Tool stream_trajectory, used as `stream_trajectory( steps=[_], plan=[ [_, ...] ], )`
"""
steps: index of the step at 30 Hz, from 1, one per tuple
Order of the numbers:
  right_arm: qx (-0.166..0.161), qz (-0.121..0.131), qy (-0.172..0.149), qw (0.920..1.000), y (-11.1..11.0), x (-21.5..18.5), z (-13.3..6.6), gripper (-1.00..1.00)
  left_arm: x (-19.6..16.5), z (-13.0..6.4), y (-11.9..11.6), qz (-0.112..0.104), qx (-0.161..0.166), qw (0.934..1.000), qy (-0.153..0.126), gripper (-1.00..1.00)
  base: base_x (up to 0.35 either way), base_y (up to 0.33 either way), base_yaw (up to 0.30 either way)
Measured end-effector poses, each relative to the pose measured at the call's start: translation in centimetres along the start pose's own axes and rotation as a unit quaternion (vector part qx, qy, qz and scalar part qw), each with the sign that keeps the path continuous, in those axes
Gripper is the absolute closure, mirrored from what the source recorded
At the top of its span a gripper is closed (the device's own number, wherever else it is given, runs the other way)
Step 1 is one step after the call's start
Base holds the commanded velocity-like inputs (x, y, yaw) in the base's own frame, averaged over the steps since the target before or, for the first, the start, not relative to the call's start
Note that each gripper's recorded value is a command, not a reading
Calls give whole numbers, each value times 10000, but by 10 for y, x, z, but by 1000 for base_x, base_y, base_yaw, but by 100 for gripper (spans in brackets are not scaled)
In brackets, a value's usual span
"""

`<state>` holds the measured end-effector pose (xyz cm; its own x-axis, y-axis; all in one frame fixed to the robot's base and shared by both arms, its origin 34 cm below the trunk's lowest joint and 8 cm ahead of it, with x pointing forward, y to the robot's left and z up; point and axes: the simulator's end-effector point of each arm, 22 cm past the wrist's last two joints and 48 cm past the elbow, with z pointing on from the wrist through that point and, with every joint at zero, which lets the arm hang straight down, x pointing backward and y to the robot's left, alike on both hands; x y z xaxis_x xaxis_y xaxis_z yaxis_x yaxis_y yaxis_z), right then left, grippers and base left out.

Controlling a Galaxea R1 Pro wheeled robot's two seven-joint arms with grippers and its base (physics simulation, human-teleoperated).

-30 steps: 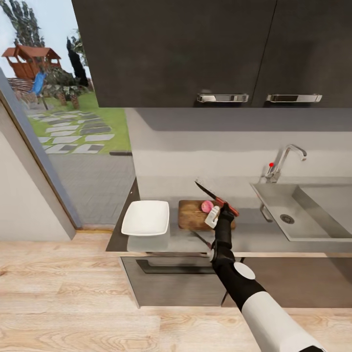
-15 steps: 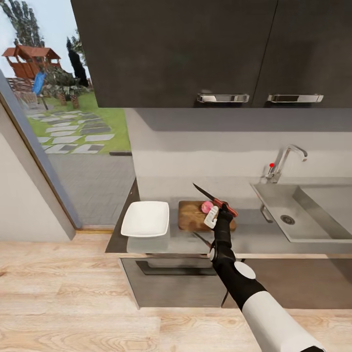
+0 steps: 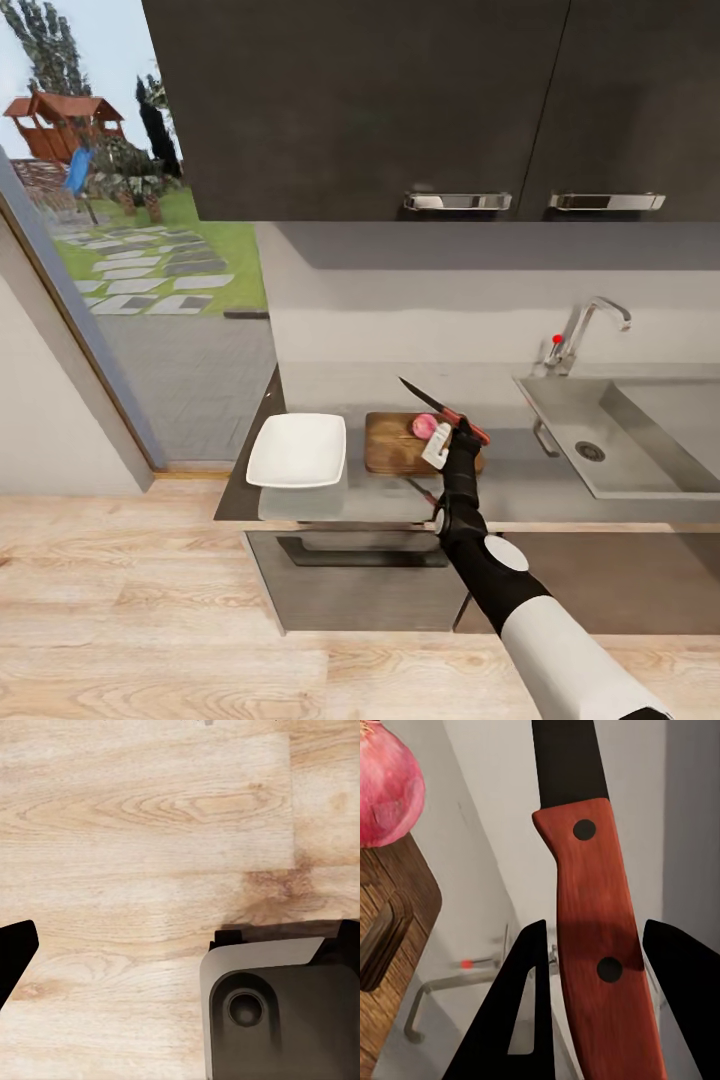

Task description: In the kitchen, take the Vidalia onion out of the sink, dice it on the chopping board with the paring knife, put the diced onion into the bowl on the countertop, then place both the paring knife and the chopping board into the sink.

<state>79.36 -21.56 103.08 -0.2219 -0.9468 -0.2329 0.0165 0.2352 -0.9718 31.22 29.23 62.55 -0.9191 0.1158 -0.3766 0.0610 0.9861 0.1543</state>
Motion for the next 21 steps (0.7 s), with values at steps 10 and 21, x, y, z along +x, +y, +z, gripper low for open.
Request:
stream_trajectory(
  steps=[10, 21],
  plan=[
    [21, -87, 48, 9999, -1, 12, 3, 100, 0, 0, 0, 1, 0, 10000, -1, -100, 147, 31, 0],
    [2, -104, 63, 9999, 1, 14, 3, 100, 0, 0, 0, 0, 0, 10000, 0, -100, 7, 1, 0]
  ],
)
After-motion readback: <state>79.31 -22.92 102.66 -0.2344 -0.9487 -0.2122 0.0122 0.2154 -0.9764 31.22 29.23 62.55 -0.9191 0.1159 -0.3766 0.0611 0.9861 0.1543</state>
